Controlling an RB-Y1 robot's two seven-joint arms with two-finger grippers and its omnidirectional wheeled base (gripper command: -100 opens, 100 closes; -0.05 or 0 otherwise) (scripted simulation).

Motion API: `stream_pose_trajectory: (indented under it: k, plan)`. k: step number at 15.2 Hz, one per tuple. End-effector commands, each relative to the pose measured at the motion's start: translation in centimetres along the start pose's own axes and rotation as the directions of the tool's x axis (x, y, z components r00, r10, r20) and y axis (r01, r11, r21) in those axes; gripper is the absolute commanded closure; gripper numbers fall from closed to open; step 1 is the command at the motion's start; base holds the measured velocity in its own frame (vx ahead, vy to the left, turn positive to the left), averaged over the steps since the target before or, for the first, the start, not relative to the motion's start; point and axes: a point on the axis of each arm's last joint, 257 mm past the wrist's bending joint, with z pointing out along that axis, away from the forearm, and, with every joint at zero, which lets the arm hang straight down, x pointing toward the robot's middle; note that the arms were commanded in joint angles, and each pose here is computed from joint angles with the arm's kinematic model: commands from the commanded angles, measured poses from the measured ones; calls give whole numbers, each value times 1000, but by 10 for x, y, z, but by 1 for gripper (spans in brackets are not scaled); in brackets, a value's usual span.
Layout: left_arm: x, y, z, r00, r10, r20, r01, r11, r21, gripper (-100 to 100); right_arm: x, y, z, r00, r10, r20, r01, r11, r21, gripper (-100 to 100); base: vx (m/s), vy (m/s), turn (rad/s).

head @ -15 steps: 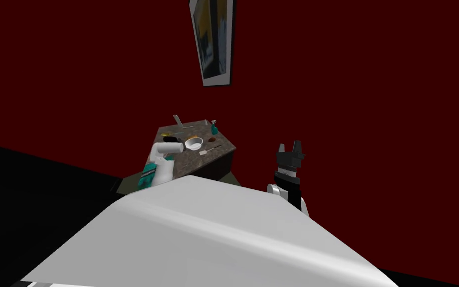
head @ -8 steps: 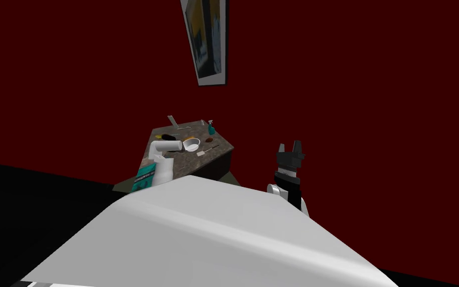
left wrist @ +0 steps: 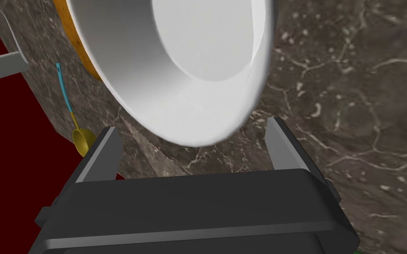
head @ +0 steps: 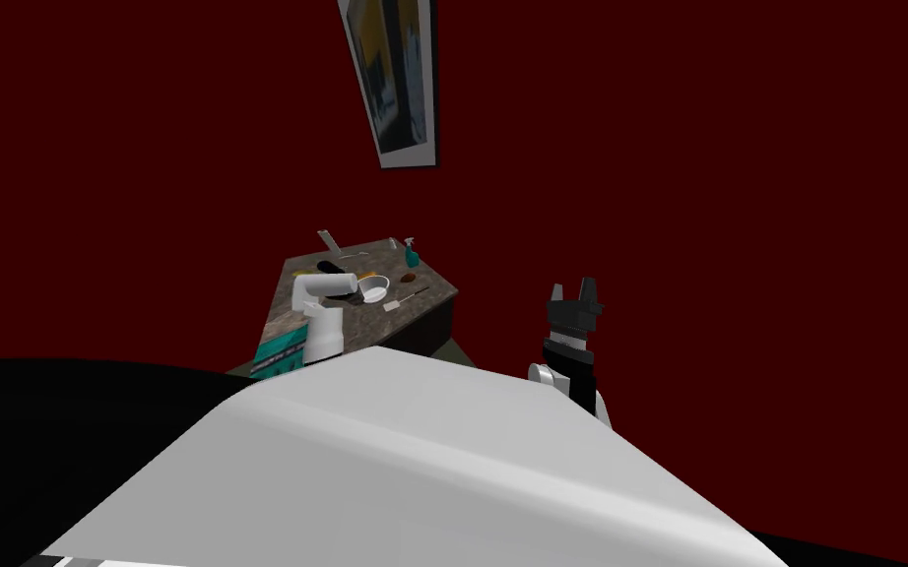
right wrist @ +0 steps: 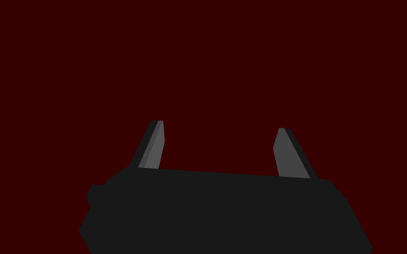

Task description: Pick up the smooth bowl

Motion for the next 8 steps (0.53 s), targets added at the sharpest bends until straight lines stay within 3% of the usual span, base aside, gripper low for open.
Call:
stream_pose_trajectory:
  k: [1, 8]
  plan:
    - [-5, 4, -1, 1000, -25, 13, 26, 999, -40, -100, 0, 0, 0, 1000, 0, 0, 0, 1000, 0, 0, 1, 5, -167]
    - [-13, 24, -4, 997, -61, 47, 67, 986, -151, -100, 0, 0, 0, 1000, 0, 0, 0, 1000, 0, 0, 2, 8, -100]
